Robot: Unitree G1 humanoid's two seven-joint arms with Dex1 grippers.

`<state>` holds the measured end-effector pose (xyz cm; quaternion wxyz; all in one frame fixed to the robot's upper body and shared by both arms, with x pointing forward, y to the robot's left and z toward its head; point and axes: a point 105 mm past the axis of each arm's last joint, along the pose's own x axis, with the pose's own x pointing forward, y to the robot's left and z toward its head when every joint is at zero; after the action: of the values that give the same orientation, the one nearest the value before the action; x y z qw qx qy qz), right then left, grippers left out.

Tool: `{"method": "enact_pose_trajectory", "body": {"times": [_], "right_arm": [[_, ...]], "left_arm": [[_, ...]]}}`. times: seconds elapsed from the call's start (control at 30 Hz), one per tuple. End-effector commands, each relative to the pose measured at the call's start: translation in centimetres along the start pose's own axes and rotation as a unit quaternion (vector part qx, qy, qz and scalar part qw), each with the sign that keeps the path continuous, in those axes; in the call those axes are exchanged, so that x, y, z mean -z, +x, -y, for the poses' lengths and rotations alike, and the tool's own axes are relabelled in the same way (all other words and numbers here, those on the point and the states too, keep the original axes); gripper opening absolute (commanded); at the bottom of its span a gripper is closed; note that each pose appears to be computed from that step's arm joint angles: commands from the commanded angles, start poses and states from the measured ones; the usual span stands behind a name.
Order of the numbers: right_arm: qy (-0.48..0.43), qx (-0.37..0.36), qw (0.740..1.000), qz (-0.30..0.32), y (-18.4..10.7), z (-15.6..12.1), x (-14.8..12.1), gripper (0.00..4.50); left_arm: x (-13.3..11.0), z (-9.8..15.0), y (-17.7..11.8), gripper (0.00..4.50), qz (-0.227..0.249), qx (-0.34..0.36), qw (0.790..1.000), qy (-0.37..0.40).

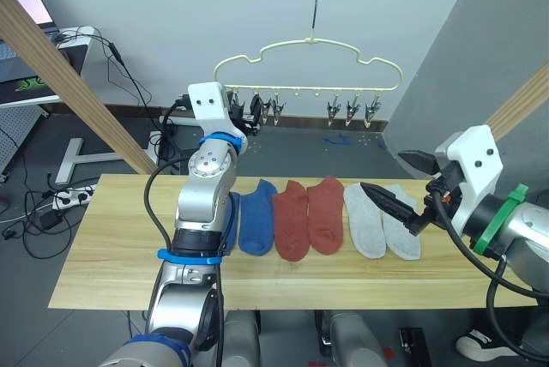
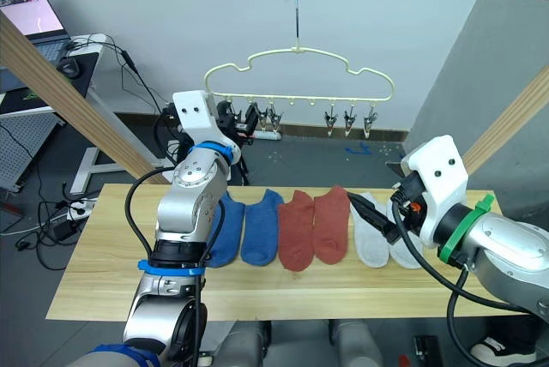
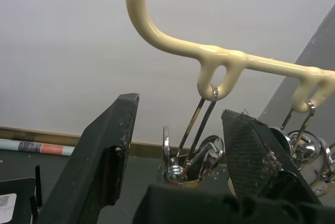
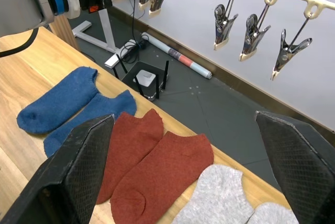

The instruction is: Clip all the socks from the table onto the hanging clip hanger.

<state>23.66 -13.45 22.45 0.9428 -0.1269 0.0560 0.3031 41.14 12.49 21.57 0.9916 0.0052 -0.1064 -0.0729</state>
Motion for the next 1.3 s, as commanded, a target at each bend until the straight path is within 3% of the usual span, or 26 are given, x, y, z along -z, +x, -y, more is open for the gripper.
{"method": "enact_pose_trajectory", "body": {"times": [0.03, 0.1, 0.3, 0.37, 0.57, 0.7, 0.97, 1.2, 1.3], "right_arm": [[-0.009, -0.005, 1.000, 0.016, -0.3, -0.5, -0.7, 4.50], [-0.008, -0.005, 1.000, 0.016, -0.3, -0.5, -0.7, 4.50], [-0.007, -0.005, 1.000, 0.015, -0.2, -0.5, -0.6, 4.50], [-0.006, -0.006, 1.000, 0.015, -0.2, -0.5, -0.6, 4.50], [-0.002, -0.010, 1.000, 0.019, 0.1, -0.7, -0.7, 4.50], [0.004, -0.009, 1.000, 0.016, 0.7, -0.7, -0.3, 4.50], [0.015, 0.001, 1.000, -0.001, 1.9, -0.8, 1.5, 4.50], [0.018, 0.087, 0.986, -0.142, 2.3, 2.8, 8.2, 4.50], [0.020, 0.115, 0.978, -0.174, 2.4, 4.2, 10.1, 4.50]], "left_arm": [[-2.2, 0.4, 0.0, 2.66, 0.036, 0.005, 0.999, -0.006], [-2.1, 0.3, 0.0, 2.29, 0.035, 0.004, 0.999, -0.007], [-2.3, 0.1, -0.1, 0.53, 0.038, 0.002, 0.999, -0.009], [-2.4, 0.0, -0.1, 0.26, 0.040, 0.001, 0.999, -0.009], [-3.0, 0.0, -0.1, 0.26, 0.037, 0.021, 0.999, -0.024], [-3.2, 0.1, -0.2, 0.26, 0.000, 0.076, 0.991, -0.107], [-4.4, -1.1, -0.1, 0.26, -0.043, 0.106, 0.975, -0.191], [-4.5, -1.2, -0.4, 0.26, -0.071, 0.121, 0.970, -0.196], [-4.4, -1.5, -0.5, 0.26, -0.081, 0.120, 0.970, -0.195]]}}
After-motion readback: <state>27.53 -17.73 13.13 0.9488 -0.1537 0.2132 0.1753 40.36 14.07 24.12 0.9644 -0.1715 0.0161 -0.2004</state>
